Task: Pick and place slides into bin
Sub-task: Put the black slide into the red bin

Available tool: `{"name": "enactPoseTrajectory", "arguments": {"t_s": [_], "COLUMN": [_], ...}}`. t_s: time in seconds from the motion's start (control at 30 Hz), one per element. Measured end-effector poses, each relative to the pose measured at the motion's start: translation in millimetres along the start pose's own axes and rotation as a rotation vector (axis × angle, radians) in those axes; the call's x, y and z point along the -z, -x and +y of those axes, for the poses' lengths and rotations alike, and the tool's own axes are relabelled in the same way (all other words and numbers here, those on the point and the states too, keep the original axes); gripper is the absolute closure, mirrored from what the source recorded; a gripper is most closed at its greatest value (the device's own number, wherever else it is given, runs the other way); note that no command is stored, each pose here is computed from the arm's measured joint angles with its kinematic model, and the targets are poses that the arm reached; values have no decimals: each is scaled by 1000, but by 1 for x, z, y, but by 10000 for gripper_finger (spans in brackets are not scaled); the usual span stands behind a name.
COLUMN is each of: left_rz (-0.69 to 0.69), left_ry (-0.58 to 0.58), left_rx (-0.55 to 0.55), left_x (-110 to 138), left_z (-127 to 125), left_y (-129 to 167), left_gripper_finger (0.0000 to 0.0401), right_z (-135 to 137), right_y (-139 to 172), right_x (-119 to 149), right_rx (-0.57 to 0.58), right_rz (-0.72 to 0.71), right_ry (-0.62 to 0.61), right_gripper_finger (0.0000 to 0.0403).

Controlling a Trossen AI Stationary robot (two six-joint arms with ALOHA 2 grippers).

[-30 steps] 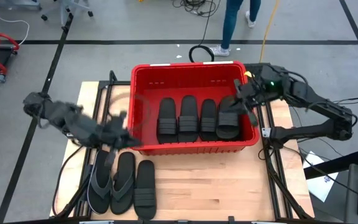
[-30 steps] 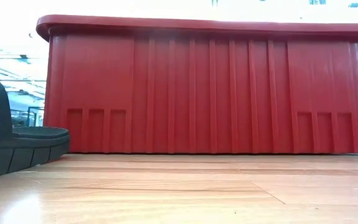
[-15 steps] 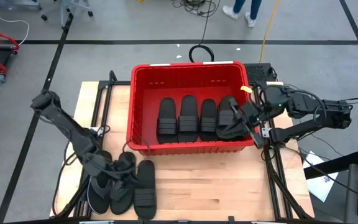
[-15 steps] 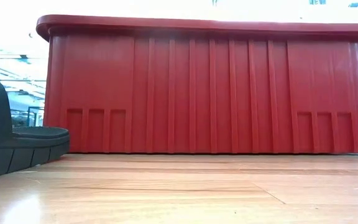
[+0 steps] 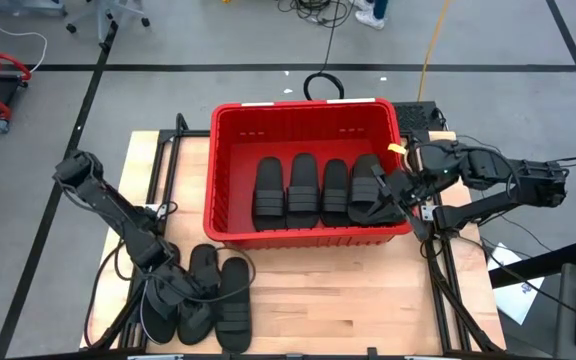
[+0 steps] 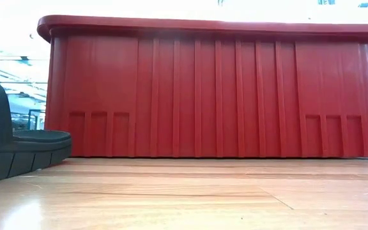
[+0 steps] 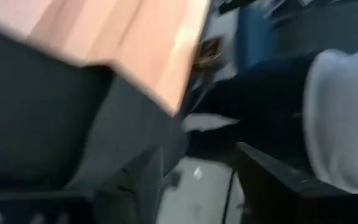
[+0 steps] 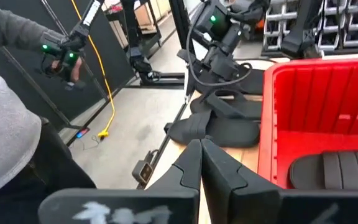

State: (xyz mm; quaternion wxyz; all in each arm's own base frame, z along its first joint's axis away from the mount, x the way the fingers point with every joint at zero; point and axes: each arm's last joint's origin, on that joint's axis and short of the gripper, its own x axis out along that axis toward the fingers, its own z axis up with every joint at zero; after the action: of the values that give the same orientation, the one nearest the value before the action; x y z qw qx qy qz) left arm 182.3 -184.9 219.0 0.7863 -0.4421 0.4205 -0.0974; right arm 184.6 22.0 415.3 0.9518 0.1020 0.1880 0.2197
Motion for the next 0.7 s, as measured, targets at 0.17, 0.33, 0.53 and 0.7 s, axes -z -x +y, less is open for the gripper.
{"name": "enactPoseTrajectory", "arguments": {"t_s": [0.17, 0.33, 0.53, 0.7], "left_rz": [80, 67, 120, 130], "left_ry": [-20, -101, -149, -160], "left_rx": [-104, -129, -172, -110], "left_x": [1, -8, -14, -12], "left_z": [12, 16, 29, 42], "left_y": [1, 0, 0, -5], "left_gripper_finger": [141, 108, 105, 105], "right_z": [0, 0, -2, -4], "right_y": [0, 0, -4, -6], "right_x": [2, 0, 1, 1], "right_rx": [3, 5, 13, 40], "right_rz": [19, 3, 12, 15], "right_ry": [-7, -1, -26, -34], "right_gripper_finger": [392, 384, 383, 383]}}
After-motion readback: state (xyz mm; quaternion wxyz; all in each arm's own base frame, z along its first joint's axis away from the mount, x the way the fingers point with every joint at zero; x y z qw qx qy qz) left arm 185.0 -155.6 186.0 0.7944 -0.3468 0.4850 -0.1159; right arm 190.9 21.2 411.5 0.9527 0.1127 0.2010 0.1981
